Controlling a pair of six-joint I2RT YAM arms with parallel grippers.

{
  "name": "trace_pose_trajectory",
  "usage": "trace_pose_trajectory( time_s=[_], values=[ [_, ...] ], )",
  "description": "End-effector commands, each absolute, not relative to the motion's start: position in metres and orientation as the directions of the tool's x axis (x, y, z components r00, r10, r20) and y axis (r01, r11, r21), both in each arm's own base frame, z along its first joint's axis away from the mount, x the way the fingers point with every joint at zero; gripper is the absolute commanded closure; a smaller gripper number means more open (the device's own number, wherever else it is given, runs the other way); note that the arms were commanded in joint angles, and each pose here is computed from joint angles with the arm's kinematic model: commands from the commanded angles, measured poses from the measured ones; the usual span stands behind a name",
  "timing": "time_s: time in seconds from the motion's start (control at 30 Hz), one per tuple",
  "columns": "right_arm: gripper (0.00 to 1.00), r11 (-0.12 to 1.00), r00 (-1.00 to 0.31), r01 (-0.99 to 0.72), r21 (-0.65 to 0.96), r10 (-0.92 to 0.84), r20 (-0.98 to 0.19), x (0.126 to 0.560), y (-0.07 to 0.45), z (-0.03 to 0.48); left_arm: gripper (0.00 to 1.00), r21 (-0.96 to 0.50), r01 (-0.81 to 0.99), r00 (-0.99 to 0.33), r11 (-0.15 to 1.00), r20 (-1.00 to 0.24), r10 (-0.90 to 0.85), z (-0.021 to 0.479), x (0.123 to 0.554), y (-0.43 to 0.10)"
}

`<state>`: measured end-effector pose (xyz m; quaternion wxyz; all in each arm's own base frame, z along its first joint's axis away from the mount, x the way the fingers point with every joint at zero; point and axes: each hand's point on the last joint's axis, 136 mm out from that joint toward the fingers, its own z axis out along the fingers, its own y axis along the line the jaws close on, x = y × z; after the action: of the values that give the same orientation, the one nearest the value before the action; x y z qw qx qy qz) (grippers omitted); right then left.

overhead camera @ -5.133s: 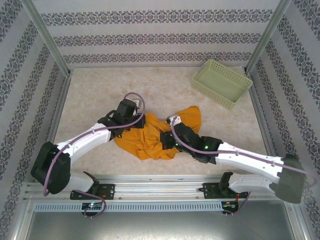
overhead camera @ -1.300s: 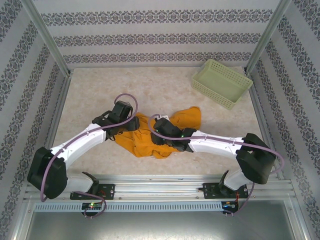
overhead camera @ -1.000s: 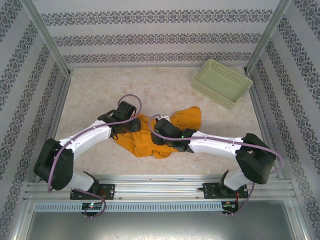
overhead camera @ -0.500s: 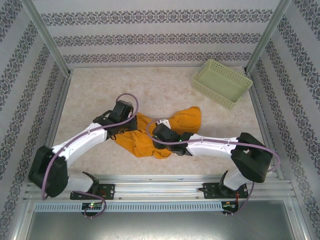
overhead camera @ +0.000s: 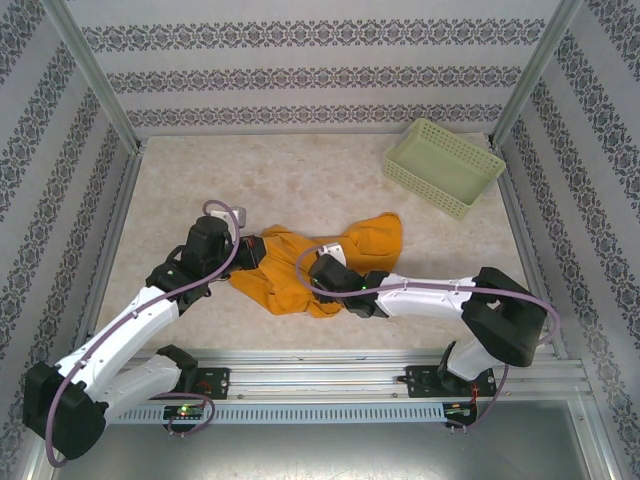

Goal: Fold the inside-out t-shirt

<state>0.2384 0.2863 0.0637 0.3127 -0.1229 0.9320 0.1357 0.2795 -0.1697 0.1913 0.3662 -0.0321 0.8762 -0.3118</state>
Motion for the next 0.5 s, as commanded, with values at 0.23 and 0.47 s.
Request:
trace_pose_trajectory(
  time_s=[0.23,0.47],
  values=[
    [0.50,0.830,-0.698,-0.428,0.358,-0.052,-0.714,0.246,0.320,0.141,0.86,-0.663,0.339,-0.757,0.667,-0.614,-0.226,0.198,0.267,-0.202],
    [0.44,0.720,-0.692,-0.527,0.451,-0.056,-0.719,0.260,0.364,0.146,0.83,-0.675,0.374,-0.741,0.636,-0.630,-0.233,0.205,0.258,-0.203]
  ],
)
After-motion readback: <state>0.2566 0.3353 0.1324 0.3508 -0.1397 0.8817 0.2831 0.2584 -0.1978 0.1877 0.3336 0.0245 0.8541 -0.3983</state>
